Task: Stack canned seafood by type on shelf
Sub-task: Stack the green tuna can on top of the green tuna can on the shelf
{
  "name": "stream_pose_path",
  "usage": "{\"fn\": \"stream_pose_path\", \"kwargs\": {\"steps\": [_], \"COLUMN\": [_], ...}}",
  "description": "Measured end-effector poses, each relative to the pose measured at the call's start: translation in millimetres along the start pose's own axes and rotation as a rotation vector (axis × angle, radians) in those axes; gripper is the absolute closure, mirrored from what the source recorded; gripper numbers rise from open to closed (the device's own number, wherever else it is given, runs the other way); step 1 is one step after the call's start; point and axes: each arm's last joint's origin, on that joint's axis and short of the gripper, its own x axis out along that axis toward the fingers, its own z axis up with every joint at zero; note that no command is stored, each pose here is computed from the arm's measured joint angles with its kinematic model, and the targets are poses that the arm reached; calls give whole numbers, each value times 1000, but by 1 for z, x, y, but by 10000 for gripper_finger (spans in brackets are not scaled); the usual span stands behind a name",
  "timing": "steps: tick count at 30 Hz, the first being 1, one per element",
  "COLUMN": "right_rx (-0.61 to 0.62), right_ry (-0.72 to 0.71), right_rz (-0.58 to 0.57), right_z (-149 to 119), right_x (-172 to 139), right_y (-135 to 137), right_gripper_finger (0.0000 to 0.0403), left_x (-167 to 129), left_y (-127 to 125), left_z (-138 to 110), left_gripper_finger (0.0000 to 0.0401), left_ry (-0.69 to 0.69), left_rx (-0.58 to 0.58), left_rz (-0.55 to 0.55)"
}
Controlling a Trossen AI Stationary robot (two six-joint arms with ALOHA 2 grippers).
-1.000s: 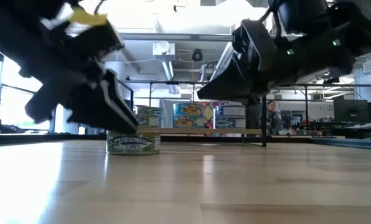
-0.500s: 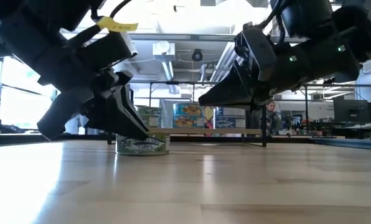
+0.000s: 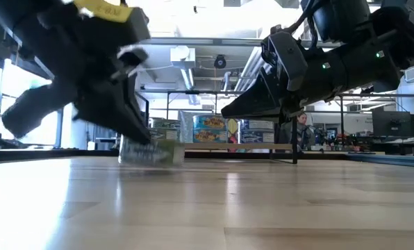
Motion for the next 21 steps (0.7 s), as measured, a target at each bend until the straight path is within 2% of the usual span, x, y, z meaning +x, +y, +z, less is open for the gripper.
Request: {"fn": "stream_pose_path", "kwargs": {"steps": [4,13,17,21], "right_rx": [-1,-4,-8,-19], "right_ry": [2,8,10,10], "right_rz": [-1,-2,-3,-3], "right_z": [0,-1,-1,-1], "right_x": [0,0,0,0], "right_y": [0,0,0,0], "right_gripper_finger": [403,403,403,403], "left_x": [-6,-19,-21,-17], "left_y": [8,31,56,95], "left_z": [7,0,-2,-7], "left_gripper_finger": [401,401,401,401], "left_ry": [41,79,113,182], "left_rx": [-38,-110,-110,-133], "left_rz": [101,296,336,374]}}
